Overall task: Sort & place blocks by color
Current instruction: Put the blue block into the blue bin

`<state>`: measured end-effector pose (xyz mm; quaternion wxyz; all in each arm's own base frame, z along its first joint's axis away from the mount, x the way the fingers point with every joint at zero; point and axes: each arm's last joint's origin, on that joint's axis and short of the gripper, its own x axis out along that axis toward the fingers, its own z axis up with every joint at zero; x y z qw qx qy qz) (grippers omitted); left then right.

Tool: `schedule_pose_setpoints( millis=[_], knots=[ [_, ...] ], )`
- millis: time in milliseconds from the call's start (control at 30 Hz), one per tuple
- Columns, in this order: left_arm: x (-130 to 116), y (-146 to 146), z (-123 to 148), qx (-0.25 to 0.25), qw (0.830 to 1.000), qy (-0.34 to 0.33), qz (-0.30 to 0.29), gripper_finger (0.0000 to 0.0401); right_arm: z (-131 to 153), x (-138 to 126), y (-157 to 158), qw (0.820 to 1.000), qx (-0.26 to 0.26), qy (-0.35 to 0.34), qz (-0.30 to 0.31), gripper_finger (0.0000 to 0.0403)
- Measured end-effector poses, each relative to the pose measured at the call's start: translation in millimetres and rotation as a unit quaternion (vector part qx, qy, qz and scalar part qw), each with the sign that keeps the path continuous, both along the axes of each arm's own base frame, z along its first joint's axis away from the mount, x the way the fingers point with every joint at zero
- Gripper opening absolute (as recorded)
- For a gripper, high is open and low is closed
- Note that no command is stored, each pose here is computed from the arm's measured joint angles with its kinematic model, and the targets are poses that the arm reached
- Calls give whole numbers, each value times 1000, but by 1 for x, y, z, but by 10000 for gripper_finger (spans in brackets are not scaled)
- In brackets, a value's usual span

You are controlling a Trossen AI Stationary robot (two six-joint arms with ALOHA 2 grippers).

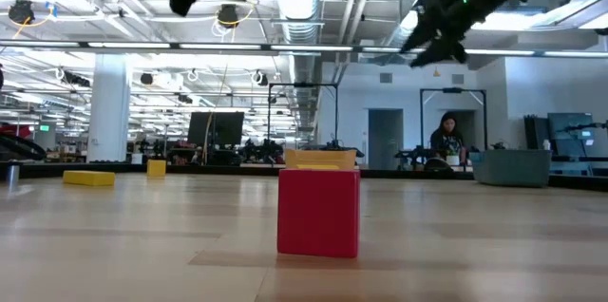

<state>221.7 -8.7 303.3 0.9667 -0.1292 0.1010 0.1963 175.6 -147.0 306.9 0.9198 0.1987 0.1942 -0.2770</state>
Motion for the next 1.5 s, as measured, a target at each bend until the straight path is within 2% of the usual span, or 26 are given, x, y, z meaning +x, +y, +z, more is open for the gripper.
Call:
schedule_pose_setpoints(
  millis=[200, 400, 600, 733, 833, 967, 1100, 1233, 1500],
  knots=[
    [-2, -13, 19, -1, 1000, -10, -6, 187, 5, 26, 32, 995, -27, -21, 91, 254],
    [-12, -28, 13, -59, 998, 19, -5, 187, 9, 53, 82, 989, -49, -44, 133, 254],
    [-23, -60, 9, -101, 991, 38, -76, 187, 5, 84, 139, 984, -52, -86, 144, 254],
    [-35, -87, 5, -117, 984, 52, -123, 187, -12, 110, 179, 978, -55, -104, 170, 254],
    [-48, -107, 1, -111, 982, 64, -139, 187, -29, 128, 205, 973, -28, -122, 193, 255],
    [-63, -129, -5, -115, 981, 65, -141, 187, -59, 148, 237, 969, 4, -109, 220, 255],
    [-73, -146, -9, -122, 979, 59, -155, 187, -75, 171, 268, 966, 19, -88, 244, 255],
    [-79, -158, -14, -125, 975, 69, -173, 187, -86, 198, 292, 962, 11, -73, 263, 255],
    [-85, -174, -24, -127, 969, 86, -191, 187, -97, 252, 323, 954, -39, -27, 297, 256]
  ],
)
